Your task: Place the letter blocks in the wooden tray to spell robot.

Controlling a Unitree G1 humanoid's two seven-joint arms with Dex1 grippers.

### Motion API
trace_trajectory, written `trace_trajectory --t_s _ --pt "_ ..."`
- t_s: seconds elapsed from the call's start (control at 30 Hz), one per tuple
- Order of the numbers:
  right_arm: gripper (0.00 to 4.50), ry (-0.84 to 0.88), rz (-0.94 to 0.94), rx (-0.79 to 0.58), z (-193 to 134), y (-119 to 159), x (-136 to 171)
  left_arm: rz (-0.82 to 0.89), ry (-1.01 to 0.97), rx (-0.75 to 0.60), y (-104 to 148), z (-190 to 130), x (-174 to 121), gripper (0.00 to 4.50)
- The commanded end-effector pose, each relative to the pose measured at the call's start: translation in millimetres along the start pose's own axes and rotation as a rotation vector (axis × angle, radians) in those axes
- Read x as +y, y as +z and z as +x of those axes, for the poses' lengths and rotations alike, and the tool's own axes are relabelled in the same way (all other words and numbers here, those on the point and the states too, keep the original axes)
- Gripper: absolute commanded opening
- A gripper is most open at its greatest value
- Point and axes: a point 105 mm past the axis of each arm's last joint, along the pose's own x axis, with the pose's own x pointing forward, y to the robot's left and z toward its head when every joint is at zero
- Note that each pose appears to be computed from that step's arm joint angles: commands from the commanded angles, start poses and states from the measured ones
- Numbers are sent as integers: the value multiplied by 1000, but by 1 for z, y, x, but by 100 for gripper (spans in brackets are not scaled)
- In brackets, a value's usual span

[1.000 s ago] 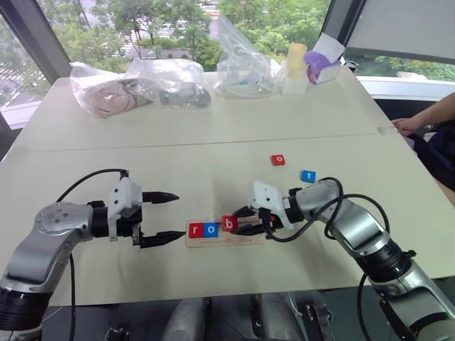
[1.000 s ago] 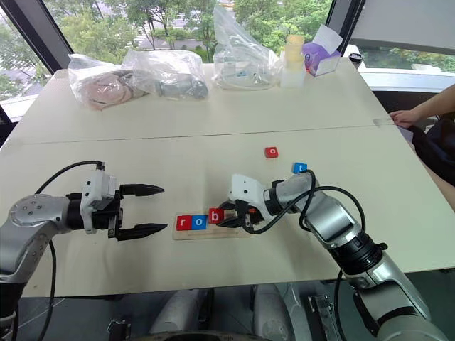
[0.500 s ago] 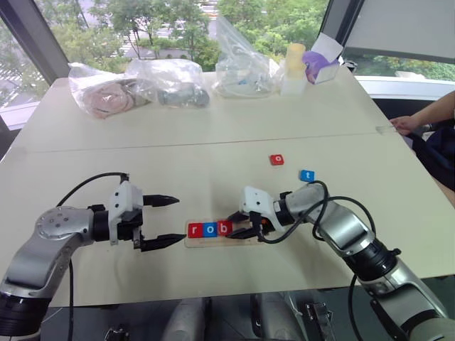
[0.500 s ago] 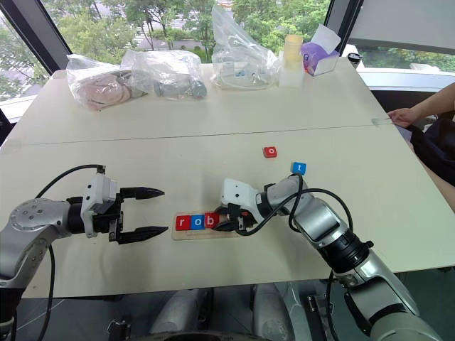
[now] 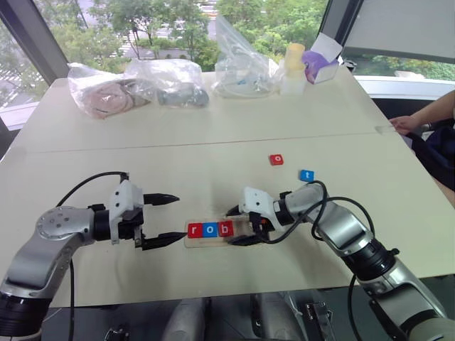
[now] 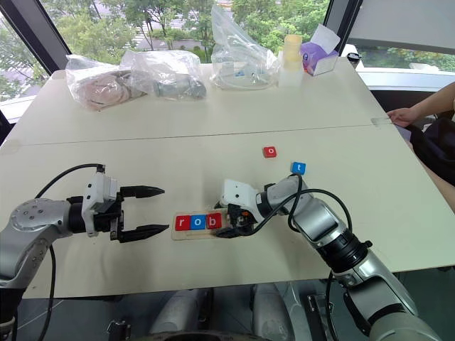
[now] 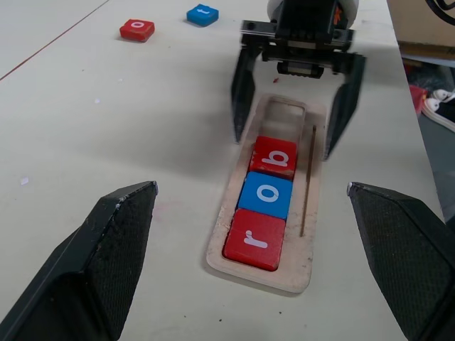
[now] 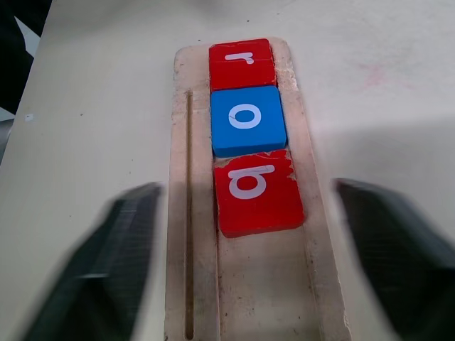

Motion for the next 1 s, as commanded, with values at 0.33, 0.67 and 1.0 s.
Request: trace_trajectory --t_s 0.33,0.67,1.0 --pt "444 -531 98 -116 -58 24 -94 41 11 -31 9 1 1 450" --pt "444 -1055 434 36 -106 -27 -143 47 9 -42 7 7 3 450" --pt "444 -1100 626 30 -88 -43 -145 59 10 -49 8 10 6 450"
